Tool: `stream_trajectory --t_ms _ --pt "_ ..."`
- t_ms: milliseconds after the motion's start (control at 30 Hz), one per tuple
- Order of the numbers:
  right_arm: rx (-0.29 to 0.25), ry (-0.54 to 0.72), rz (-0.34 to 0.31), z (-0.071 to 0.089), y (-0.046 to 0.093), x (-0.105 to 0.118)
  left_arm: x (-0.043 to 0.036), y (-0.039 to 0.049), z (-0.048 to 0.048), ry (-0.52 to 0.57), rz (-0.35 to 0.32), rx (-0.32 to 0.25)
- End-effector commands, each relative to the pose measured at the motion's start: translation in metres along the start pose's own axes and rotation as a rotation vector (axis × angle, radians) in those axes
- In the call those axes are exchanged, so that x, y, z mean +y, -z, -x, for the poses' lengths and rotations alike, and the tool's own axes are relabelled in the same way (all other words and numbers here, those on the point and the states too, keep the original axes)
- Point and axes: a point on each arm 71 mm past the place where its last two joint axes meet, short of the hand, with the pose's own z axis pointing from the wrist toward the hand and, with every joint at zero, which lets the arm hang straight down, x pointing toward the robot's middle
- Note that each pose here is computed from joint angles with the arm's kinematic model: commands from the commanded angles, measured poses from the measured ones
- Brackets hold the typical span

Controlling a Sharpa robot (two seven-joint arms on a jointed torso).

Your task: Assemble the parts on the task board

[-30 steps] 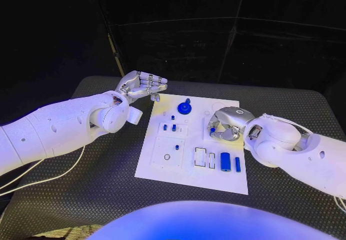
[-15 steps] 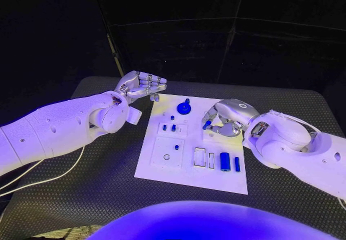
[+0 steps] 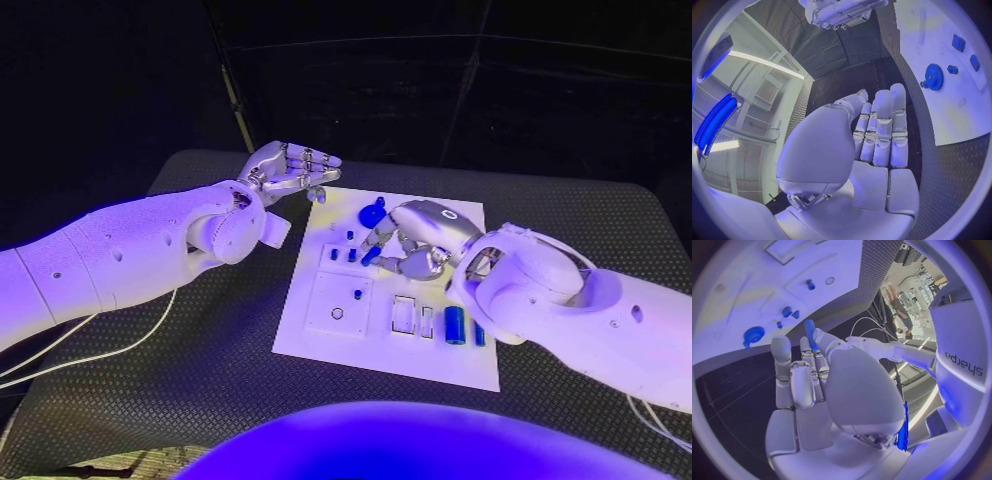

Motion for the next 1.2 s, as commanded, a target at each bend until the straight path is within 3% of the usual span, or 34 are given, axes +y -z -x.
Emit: stream_trajectory --t_ms 33,267,433,1200 --pt "0.011 -0.012 0.088 -0.01 -0.005 0.013 -0.0015 -0.0012 -0.0016 0.007 -0.009 0.008" --pt "0.089 -0.015 0.132 -0.042 -0.015 0.023 -0.0015 -0.0029 -0.0045 0.01 -0.011 0.013" --pt "0.135 -0.004 0.13 -0.055 -0.019 0.023 -0.0014 -0.0039 -0.0063 0.012 -0.011 0.017" --pt "0.224 0.075 0.087 -0.073 -0.023 0.014 -0.0011 -0.0049 -0.0075 0.013 -0.01 0.021"
